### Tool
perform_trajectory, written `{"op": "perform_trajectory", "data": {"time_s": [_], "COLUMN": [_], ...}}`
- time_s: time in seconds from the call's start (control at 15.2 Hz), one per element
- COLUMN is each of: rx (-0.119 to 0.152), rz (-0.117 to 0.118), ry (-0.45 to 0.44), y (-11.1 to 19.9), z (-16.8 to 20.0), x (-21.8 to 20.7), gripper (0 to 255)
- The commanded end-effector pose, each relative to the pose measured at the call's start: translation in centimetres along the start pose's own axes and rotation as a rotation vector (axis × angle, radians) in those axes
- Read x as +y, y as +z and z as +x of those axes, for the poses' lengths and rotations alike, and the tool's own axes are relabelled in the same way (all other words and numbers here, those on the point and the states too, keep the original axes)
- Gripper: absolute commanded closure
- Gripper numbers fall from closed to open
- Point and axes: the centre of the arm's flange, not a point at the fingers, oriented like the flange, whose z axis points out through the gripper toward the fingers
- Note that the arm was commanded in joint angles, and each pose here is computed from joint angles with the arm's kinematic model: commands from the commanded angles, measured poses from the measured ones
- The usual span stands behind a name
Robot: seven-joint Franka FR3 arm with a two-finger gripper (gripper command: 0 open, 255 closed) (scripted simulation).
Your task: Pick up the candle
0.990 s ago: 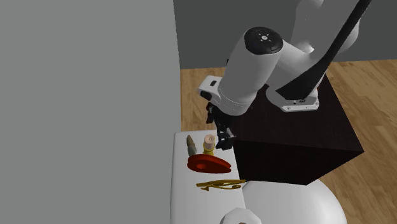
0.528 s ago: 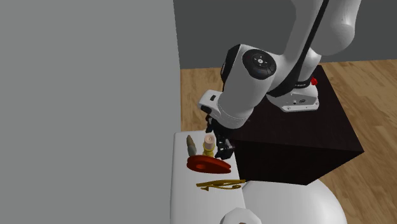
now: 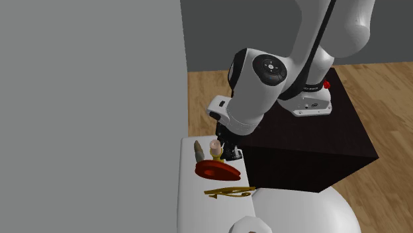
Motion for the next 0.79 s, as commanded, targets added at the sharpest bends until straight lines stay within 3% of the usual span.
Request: {"op": "perform_trajectory", "data": {"time_s": [0.0,0.26,0.73], "rx": [-0.002,-0.002,-0.002], "rz": [-0.001,-0.001,-0.001], "ry": [0.001,0.001,0.001], "y": [0.0,0.0,-3.6], "z": [0.0,0.0,0.7], "x": [0.1,0.0,0.3], "gripper": [255,255,255]}}
